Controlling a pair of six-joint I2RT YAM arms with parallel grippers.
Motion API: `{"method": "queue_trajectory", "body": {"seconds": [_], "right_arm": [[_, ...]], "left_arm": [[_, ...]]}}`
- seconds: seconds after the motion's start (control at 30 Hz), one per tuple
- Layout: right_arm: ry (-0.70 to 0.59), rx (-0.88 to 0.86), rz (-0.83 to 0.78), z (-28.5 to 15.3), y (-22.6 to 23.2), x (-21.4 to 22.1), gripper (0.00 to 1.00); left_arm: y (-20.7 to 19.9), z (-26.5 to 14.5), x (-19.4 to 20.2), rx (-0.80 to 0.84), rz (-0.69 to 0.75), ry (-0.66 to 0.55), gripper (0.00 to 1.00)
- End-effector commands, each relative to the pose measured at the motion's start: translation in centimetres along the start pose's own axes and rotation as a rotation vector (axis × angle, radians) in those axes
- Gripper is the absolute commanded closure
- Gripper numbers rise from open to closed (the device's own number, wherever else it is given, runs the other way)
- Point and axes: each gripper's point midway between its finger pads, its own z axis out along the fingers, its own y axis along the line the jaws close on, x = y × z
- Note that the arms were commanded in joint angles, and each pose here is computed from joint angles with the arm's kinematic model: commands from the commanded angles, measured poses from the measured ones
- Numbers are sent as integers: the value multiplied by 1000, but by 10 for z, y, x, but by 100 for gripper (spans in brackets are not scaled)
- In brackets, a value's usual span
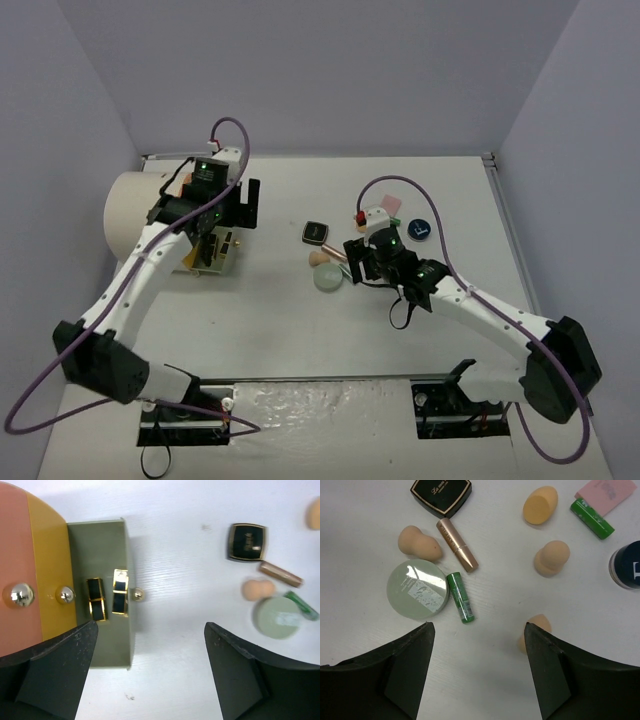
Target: Organize the makeup
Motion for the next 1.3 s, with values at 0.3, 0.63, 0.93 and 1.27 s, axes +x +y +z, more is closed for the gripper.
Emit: {"method": "queue_trajectory", "body": {"seconds": [0.3, 0.63, 0.93, 1.27], "right_arm": [[175, -42, -34, 52, 10, 35, 43], [245, -55, -56, 75, 13, 44, 44], [327, -62, -57, 89, 17, 61, 50], [324, -64, -57, 72, 14, 59, 90]], "left_arm": [[-1, -46, 50, 89, -50, -133, 3], [5, -36, 71, 61, -46, -95, 3], [4, -35, 73, 63, -44, -87, 3], [-2, -36, 71, 96, -56, -88, 3]]}}
